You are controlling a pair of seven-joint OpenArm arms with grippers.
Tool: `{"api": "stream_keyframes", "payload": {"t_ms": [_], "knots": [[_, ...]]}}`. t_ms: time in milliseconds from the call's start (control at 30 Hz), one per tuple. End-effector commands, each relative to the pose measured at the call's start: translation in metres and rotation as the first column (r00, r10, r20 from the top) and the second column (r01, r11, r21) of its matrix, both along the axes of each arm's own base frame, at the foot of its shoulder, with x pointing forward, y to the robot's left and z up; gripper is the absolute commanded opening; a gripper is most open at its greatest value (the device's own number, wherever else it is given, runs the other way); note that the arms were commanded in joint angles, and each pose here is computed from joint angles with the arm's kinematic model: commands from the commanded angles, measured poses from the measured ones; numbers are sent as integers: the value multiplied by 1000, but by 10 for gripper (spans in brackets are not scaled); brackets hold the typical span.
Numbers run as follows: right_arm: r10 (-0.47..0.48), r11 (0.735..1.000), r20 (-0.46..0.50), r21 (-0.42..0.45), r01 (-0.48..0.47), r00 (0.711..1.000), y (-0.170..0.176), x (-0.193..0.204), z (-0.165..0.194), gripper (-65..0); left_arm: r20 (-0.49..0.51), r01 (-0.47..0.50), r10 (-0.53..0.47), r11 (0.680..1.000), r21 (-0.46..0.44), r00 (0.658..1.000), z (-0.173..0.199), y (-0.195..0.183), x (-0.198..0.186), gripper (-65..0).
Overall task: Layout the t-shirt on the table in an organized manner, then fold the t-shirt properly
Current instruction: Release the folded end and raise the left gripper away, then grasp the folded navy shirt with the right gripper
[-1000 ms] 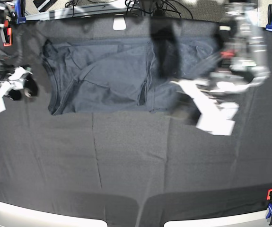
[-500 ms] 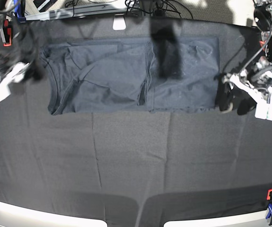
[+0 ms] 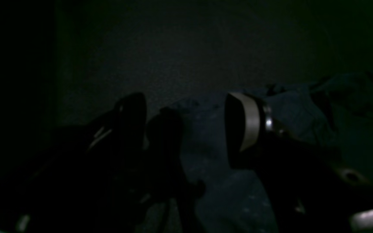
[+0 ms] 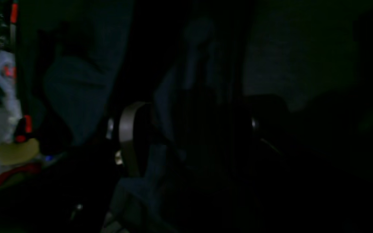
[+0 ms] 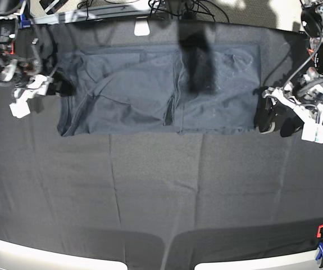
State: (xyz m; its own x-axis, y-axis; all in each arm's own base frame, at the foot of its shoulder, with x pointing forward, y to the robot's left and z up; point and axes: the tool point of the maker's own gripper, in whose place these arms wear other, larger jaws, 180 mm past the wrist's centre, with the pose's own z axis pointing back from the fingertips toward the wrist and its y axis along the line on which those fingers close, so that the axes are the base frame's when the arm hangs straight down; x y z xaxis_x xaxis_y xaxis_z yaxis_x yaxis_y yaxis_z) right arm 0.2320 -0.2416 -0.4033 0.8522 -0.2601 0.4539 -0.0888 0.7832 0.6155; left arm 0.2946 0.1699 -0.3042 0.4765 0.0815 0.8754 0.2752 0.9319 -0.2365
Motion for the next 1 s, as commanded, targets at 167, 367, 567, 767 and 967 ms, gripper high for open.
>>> {"api": "stream_keyframes", "payload": {"t_ms": [167, 367, 567, 767, 967], "knots": [[-21, 996, 96, 83, 13, 995, 14, 19, 18, -284, 59, 5, -5, 1000, -2, 998, 16, 0, 5, -294], [-37, 989, 121, 145, 19, 992, 35, 28, 19, -284, 58, 5, -5, 1000, -1, 998, 15, 0, 5, -294], [-37, 987, 121, 159, 17, 992, 48, 31, 16, -284, 53, 2, -3, 1000, 13, 999, 14, 2, 5, -294], [-37, 989, 130, 146, 18, 991, 48, 36, 16, -341, 53, 2, -3, 1000, 15, 999, 14, 2, 5, -294], [-35, 990, 140, 137, 16, 990, 47, 41, 19, -647, 53, 2, -3, 1000, 16, 999, 14, 2, 5, -294]]}}
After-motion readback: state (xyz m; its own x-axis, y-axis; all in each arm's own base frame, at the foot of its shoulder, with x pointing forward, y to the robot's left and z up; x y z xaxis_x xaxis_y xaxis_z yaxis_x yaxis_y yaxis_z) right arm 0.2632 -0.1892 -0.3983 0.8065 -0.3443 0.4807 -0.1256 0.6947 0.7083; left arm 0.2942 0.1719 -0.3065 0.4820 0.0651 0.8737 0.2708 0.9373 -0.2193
